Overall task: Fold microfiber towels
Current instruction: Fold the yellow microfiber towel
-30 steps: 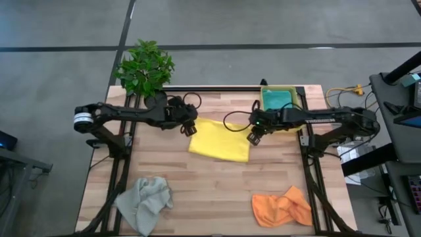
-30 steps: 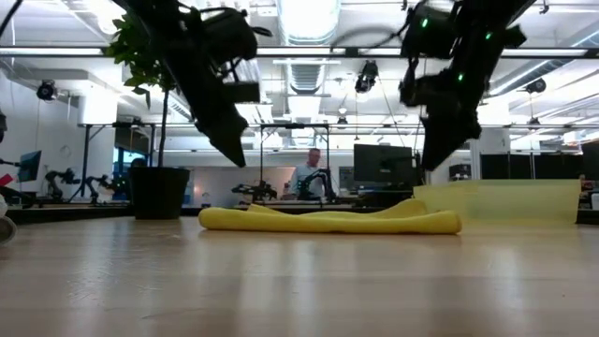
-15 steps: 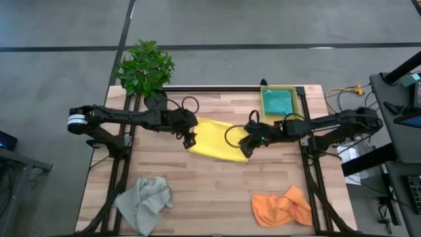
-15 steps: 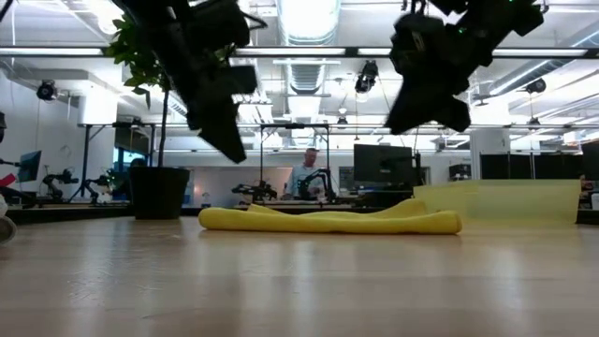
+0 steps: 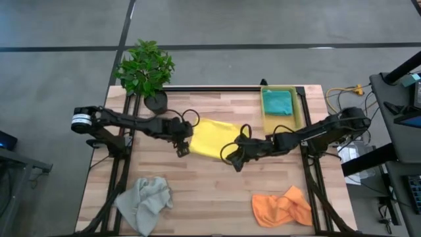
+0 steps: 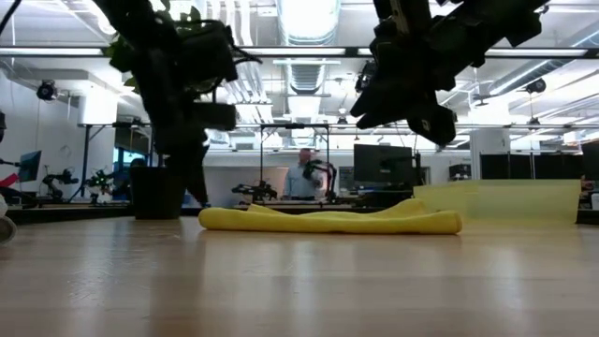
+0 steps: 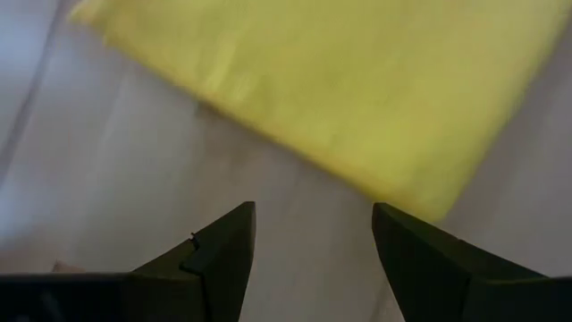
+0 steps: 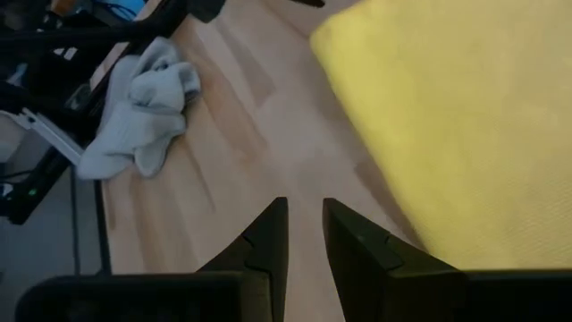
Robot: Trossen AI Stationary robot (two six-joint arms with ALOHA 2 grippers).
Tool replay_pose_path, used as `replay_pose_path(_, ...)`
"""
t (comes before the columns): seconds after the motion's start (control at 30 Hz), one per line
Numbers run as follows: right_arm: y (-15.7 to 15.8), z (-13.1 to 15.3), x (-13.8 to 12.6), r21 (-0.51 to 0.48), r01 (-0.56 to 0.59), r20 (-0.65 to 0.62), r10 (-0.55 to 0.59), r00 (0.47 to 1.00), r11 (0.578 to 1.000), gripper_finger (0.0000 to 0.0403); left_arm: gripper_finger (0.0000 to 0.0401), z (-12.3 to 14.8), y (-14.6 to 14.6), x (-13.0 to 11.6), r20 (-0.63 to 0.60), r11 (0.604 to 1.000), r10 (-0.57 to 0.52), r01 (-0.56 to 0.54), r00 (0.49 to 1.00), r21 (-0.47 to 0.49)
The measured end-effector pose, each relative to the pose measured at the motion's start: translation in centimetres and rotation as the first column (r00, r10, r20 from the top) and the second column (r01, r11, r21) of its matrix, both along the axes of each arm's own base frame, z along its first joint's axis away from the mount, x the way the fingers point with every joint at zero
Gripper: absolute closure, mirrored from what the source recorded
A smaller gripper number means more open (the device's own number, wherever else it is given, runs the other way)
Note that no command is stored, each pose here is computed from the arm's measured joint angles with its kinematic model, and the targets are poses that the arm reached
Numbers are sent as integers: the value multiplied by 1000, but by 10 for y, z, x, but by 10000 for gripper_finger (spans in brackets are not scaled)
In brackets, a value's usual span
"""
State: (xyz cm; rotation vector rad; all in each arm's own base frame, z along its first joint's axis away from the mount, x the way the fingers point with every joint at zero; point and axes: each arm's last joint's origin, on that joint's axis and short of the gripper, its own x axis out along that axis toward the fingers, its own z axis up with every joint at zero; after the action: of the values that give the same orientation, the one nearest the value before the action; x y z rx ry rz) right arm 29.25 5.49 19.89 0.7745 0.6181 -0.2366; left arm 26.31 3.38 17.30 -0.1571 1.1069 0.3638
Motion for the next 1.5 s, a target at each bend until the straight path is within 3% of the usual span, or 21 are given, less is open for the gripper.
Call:
replay_pose_path(0.13,2,1,-1,-10,-10,2,10,1000,1000,335,189,-11,0,-8,-36,1000,27,-27,999,13)
replay_pose_path(0.6,-3,3,-6,-197,-88,-42,82,996,976,335,189,-29,-13,-21,-68,991,122,-125,990,-41)
replay_pose_path(1.0,-10,3,-9,-228,-100,-77,84,993,968,335,189,-22,-26,-6,108,994,105,-101,989,-48)
replay_pose_path(1.17,-11,9,-16,-236,-110,-89,91,992,965,335,189,-21,-28,-5,120,988,142,-133,983,-81)
replay_pose_path(1.5,-15,35,-39,-285,-149,-78,132,988,947,335,189,-31,-53,21,216,981,91,-50,972,-188)
